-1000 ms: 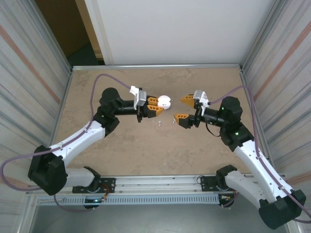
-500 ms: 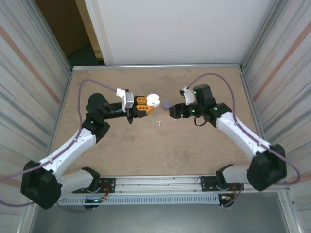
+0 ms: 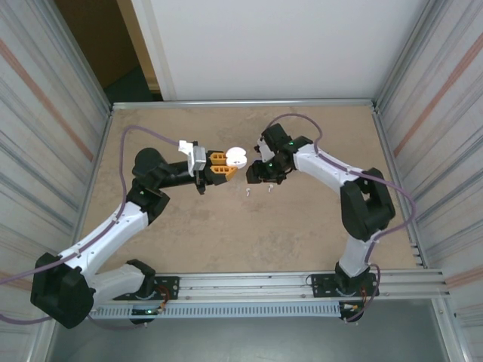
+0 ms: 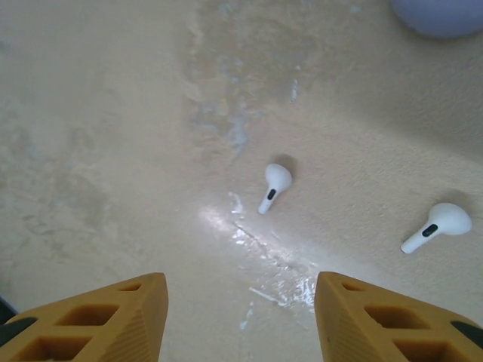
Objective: Insert wireless bluetooth earbuds into charging case
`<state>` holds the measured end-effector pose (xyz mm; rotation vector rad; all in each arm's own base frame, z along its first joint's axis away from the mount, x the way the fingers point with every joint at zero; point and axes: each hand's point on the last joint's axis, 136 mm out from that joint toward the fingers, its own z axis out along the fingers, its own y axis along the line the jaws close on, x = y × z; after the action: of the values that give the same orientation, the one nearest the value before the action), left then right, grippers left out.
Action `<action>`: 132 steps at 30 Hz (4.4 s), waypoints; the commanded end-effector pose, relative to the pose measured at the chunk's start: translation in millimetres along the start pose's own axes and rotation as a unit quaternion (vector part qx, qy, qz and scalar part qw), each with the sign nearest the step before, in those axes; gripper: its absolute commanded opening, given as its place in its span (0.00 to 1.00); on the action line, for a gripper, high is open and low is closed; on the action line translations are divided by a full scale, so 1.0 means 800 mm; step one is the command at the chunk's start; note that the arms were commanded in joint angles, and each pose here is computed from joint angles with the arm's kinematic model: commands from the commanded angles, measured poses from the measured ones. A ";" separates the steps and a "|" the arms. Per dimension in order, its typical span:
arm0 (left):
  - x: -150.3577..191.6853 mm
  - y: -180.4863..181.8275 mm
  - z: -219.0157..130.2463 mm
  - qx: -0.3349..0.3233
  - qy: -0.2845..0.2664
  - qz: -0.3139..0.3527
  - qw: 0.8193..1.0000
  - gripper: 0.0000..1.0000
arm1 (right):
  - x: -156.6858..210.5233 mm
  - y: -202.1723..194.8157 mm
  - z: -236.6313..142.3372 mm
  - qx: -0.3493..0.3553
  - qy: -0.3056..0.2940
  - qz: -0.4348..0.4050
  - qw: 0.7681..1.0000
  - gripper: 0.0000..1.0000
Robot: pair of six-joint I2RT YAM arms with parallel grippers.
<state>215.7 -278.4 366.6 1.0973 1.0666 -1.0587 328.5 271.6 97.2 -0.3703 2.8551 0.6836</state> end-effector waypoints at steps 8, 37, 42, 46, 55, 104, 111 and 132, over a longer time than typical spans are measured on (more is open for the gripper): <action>-0.015 0.000 -0.003 -0.007 -0.016 0.020 1.000 0.00 | 0.004 0.000 0.057 0.036 0.064 0.016 0.997 0.45; -0.011 0.001 0.001 0.004 -0.013 0.017 1.000 0.00 | 0.004 -0.020 0.107 0.070 0.087 0.017 0.994 0.31; -0.011 0.001 0.001 0.003 -0.013 0.018 1.000 0.00 | 0.008 -0.022 0.111 0.073 0.094 0.016 0.993 0.27; -0.010 0.002 0.001 0.002 -0.012 0.016 1.000 0.00 | 0.007 -0.021 0.107 0.074 0.089 0.012 0.993 0.21; -0.011 0.002 0.000 0.001 -0.014 0.017 1.000 0.00 | 0.000 -0.016 0.082 0.071 0.051 -0.010 0.996 0.17; 0.046 0.038 0.030 0.005 0.014 -0.025 1.000 0.00 | 0.040 0.144 -0.344 -0.043 -0.342 -0.332 0.878 0.19; 0.048 0.037 0.032 0.013 0.016 -0.028 0.999 0.00 | 0.027 0.173 -0.347 -0.054 -0.335 -0.371 0.864 0.20; 0.052 0.035 0.037 0.037 0.022 -0.043 0.998 0.00 | 0.007 0.206 -0.313 -0.040 -0.311 -0.438 0.842 0.20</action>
<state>256.2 -306.8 319.2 1.1268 1.1781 -1.1469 246.8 293.3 375.7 -1.1033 1.8010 0.5885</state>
